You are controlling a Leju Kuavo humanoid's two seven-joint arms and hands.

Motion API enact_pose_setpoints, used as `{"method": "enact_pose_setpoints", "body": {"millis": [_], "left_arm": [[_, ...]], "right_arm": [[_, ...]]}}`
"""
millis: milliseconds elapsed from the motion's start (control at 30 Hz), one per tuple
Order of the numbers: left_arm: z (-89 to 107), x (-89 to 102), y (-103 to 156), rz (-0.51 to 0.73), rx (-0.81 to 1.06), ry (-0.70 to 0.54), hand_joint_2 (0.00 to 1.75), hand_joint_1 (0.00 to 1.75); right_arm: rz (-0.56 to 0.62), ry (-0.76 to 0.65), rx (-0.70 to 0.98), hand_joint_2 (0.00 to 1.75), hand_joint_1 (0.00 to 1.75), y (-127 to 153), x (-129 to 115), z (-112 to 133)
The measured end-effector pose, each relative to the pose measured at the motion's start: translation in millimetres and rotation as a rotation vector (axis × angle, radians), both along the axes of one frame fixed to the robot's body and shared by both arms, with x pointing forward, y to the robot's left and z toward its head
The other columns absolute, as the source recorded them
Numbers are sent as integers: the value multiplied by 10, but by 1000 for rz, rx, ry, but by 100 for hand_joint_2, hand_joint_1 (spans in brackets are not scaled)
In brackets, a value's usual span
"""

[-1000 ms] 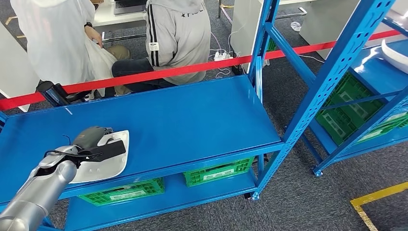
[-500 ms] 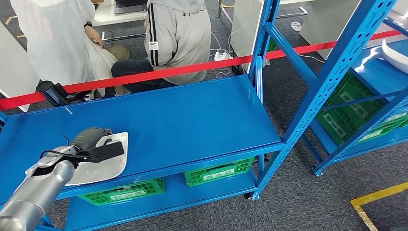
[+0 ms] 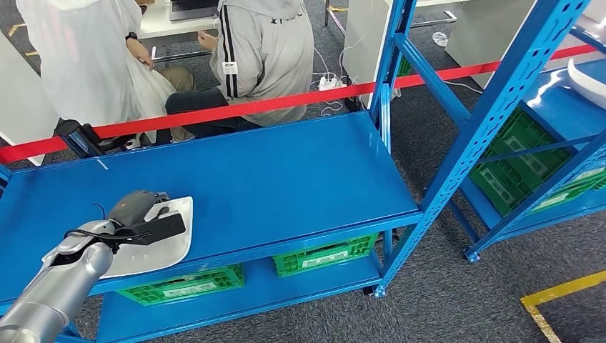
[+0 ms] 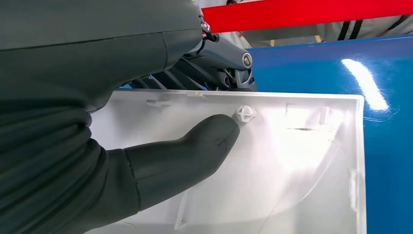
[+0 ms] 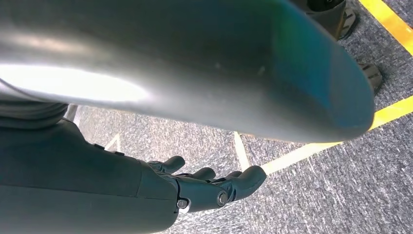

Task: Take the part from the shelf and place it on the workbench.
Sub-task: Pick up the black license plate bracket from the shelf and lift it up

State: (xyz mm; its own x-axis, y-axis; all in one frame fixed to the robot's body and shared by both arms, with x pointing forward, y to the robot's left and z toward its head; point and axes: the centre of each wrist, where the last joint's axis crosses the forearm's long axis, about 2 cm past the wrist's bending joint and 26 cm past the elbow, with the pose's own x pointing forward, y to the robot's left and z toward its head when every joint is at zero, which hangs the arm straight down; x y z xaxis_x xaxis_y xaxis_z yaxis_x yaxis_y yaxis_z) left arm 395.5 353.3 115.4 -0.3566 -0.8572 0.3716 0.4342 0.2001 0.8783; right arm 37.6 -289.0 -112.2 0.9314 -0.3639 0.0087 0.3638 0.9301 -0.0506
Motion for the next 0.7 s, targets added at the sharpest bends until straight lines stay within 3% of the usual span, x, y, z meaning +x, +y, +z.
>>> {"method": "enact_pose_setpoints", "body": {"millis": [400,700], "left_arm": [[20,3,-163,-24,-137,-73,175,175],[347,140,-534,-9,-338,-286,175,175]], "right_arm": [[-14,-2,-2,0,0,-5,-4,0],[-22,-9,-9,0,0,-10,-5,0]]}}
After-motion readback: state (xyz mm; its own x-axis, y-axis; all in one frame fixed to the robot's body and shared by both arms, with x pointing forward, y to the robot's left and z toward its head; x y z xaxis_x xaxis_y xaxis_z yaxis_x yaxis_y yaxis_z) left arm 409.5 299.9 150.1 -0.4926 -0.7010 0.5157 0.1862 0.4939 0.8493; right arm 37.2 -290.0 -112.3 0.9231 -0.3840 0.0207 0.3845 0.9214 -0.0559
